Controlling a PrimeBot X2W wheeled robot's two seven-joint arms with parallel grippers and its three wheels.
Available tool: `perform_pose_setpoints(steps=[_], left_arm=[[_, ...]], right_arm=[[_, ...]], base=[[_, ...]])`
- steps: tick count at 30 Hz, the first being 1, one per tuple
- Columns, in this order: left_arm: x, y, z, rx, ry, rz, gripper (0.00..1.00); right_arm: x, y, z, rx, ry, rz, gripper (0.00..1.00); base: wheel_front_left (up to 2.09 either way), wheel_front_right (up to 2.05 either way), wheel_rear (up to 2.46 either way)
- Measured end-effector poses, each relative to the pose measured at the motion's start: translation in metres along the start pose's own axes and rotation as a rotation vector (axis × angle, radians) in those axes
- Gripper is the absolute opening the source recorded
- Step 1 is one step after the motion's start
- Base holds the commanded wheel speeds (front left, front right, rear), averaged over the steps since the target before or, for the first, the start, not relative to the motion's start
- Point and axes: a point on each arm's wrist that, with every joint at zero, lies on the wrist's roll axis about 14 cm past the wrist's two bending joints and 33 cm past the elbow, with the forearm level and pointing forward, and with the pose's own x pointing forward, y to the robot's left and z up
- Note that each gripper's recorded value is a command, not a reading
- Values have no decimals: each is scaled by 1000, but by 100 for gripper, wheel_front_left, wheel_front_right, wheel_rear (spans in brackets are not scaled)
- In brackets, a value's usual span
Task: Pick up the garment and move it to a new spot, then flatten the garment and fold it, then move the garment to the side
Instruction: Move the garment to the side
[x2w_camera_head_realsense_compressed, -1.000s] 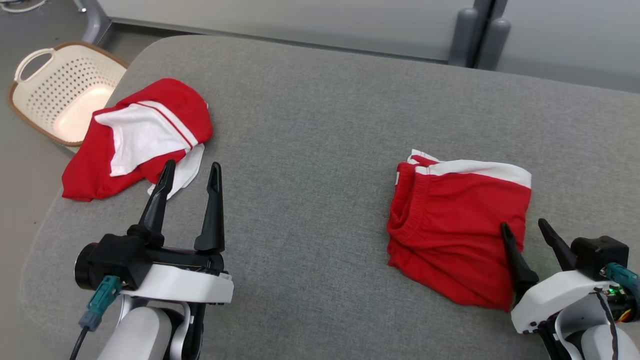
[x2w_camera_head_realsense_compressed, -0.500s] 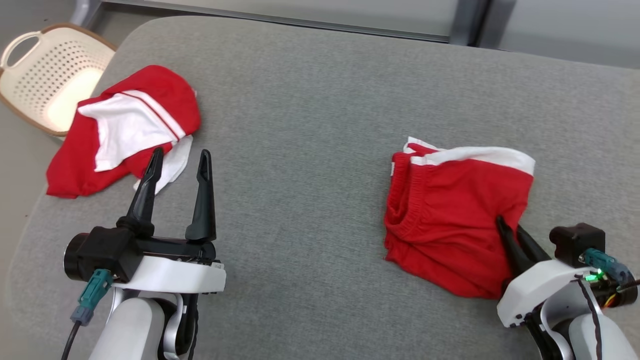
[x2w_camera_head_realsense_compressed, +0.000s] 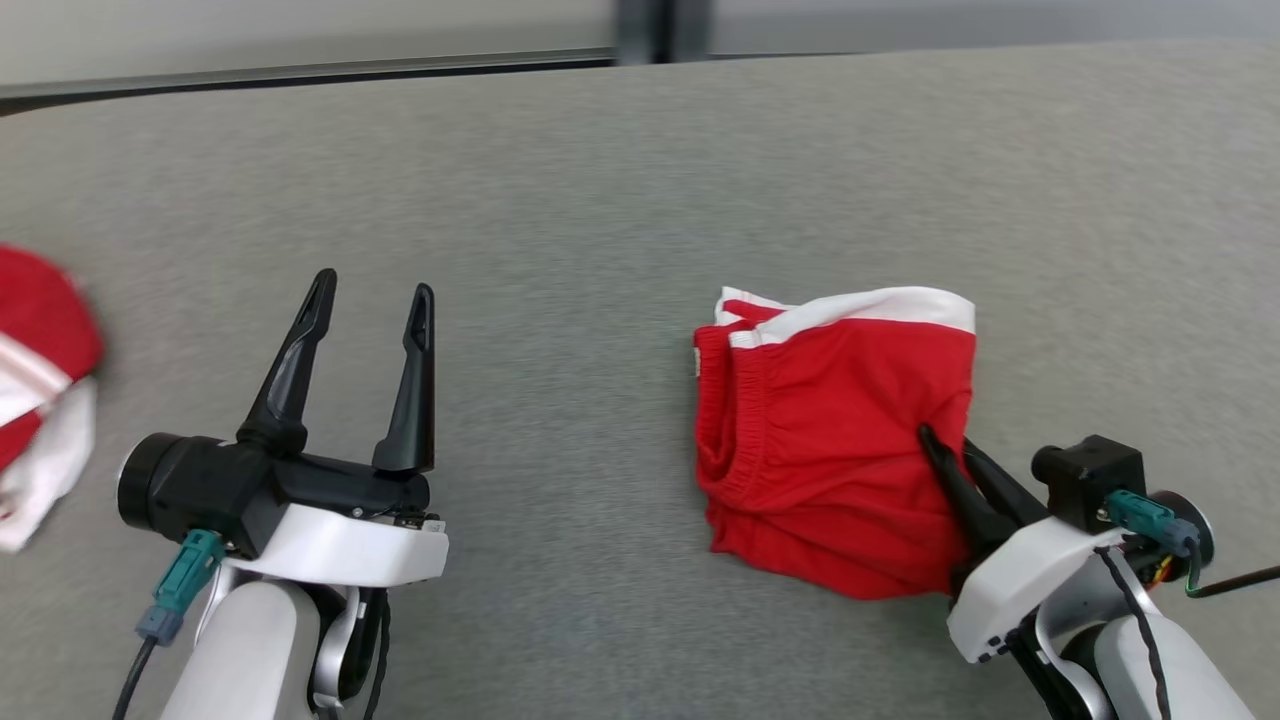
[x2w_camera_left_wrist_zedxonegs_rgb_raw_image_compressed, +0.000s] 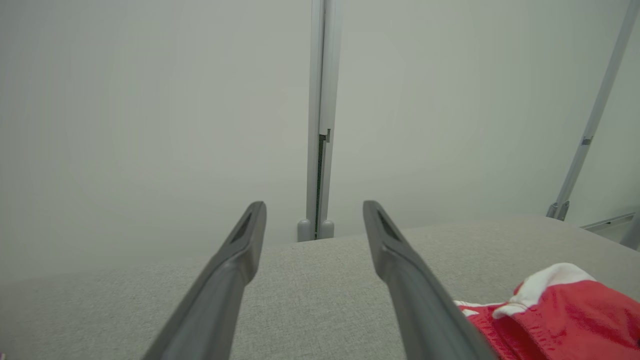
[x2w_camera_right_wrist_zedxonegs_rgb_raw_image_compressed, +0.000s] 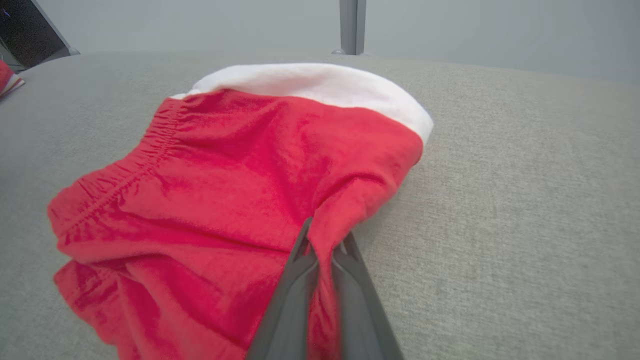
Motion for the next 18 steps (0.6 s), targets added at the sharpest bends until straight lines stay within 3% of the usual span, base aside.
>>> perform_pose_setpoints(steps=[8,13,14,18], left_arm=[[42,-84,-19,-58,1,-274,100],[59,-117,-38,-85,25,-388,100],[64,-125,-45,-97,31,-417,100],[73,-133,-60,-118,45,-456,100]], right_arm=[[-27,-55,-1,-32,-15,-132,0],[-39,-127,-1,-100,10,-275,0],[-47,-166,2,-127,27,-357,0],[-68,-233,-2,-152,82,-512,0]], base=[[0,0,0],[0,0,0],[0,0,0],[0,0,0]])
